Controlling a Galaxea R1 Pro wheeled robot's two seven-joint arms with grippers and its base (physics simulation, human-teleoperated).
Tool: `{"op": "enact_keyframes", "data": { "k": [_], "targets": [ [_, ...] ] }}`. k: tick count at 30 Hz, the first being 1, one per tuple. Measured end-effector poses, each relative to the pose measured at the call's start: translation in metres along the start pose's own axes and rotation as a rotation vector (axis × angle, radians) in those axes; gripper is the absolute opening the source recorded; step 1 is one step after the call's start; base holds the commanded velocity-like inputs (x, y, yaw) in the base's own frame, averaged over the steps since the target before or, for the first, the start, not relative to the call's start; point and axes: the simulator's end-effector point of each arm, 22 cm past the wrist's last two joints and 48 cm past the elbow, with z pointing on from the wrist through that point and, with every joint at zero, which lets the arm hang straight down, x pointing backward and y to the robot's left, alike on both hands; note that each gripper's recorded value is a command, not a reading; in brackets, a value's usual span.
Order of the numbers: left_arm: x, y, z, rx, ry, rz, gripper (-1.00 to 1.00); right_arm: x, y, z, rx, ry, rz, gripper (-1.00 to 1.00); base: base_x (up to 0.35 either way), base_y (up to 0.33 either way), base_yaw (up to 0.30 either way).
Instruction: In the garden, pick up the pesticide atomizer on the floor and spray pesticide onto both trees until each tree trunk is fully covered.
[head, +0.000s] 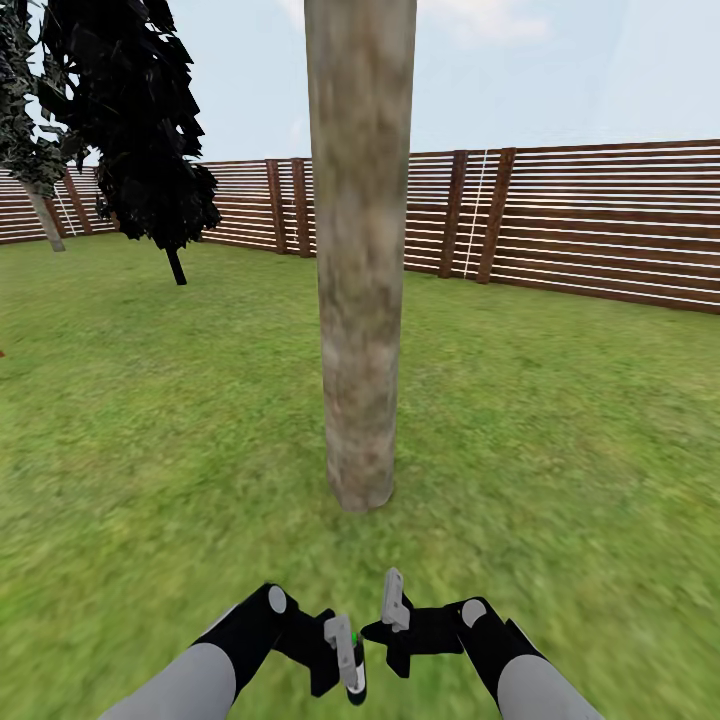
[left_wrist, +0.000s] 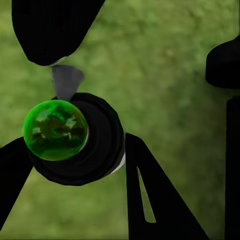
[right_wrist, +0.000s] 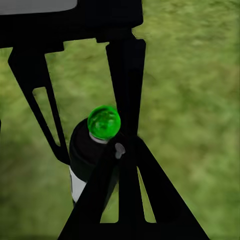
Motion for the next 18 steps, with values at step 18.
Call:
{"op": "enact_keyframes", "data": {
  "k": [18],
  "targets": [
    [0.074,0.039,-0.038,-0.109,0.133,-0.02,-1.0,0.0,0.0,0.0,-0.001,0.001,-0.001,-1.0,0.0,0.0,0.0]
  ]
}}
